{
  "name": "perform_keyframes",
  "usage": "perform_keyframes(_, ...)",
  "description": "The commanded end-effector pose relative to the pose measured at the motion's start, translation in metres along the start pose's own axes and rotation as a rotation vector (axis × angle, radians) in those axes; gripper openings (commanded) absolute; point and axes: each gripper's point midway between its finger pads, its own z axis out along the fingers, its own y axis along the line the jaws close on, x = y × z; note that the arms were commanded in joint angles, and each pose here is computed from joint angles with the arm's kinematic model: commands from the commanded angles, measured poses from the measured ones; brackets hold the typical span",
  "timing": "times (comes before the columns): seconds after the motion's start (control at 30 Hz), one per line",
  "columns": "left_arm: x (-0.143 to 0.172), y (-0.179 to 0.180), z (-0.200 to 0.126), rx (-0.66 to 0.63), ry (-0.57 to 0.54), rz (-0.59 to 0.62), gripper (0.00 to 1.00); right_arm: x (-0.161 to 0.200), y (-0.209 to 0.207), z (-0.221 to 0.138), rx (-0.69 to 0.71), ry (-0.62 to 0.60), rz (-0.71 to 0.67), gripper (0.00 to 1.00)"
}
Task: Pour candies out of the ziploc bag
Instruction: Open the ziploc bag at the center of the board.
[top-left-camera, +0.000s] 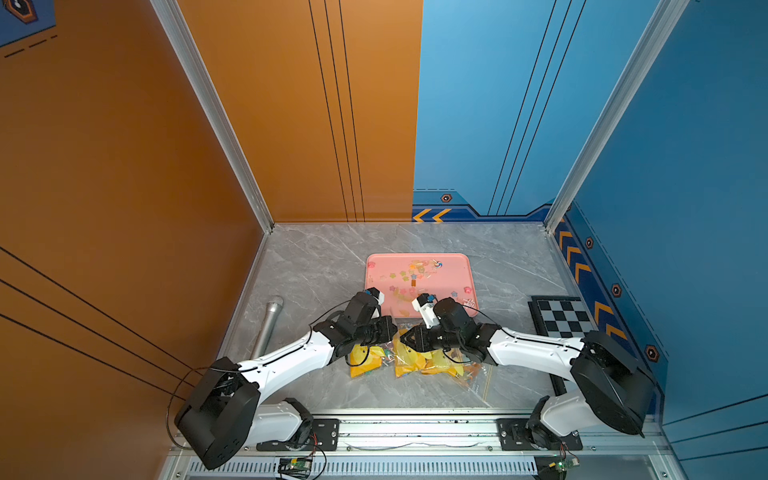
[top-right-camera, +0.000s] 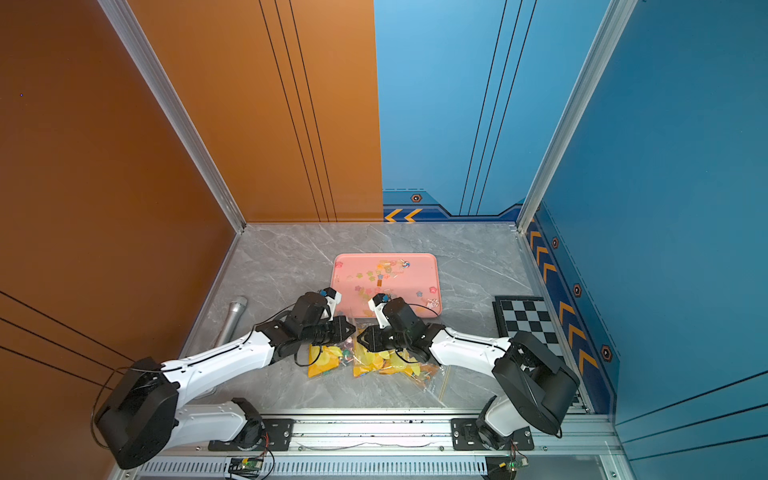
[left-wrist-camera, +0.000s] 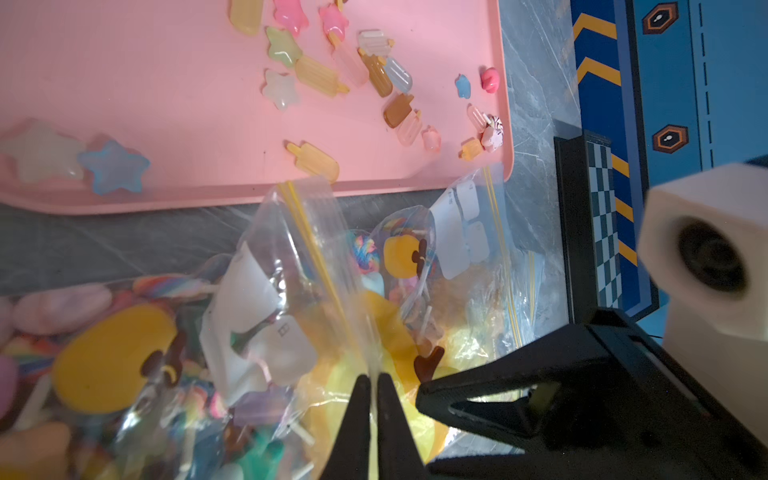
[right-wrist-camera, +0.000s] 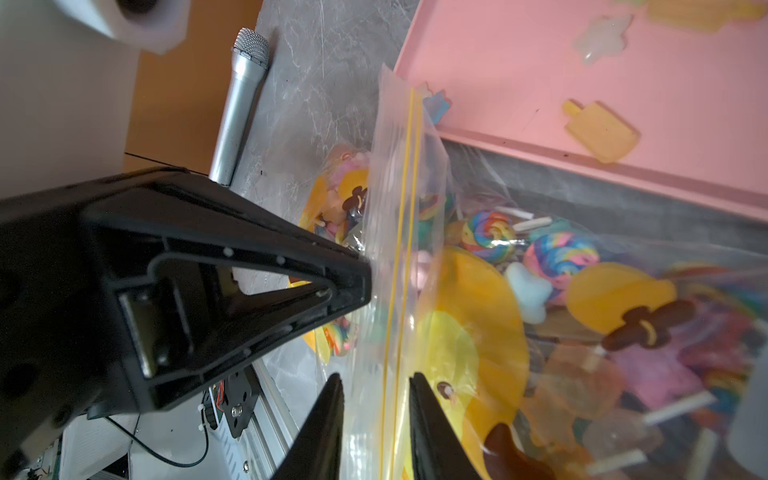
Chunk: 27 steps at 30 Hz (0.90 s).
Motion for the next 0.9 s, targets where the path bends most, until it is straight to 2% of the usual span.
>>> perform_keyframes(0.0, -0.002, -0.002, -0.006, 0.016, -0.007, -0.006, 0.09, -0.004, -0.002, 0.003, 0.028, -0.005, -0.02, 0.29)
perform_keyframes(0.4, -0.002, -0.003, -0.009, 0.014, -0.009, -0.002, 0.09, -0.002, -0.009, 0.006, 0.061, 0.004, -0.014, 0.26)
perform_keyframes(0.87, 0.001, -0.004, -0.006, 0.007, 0.0, 0.012, 0.11, -0.005, 0.005, 0.003, 0.048, 0.014, -0.054, 0.24)
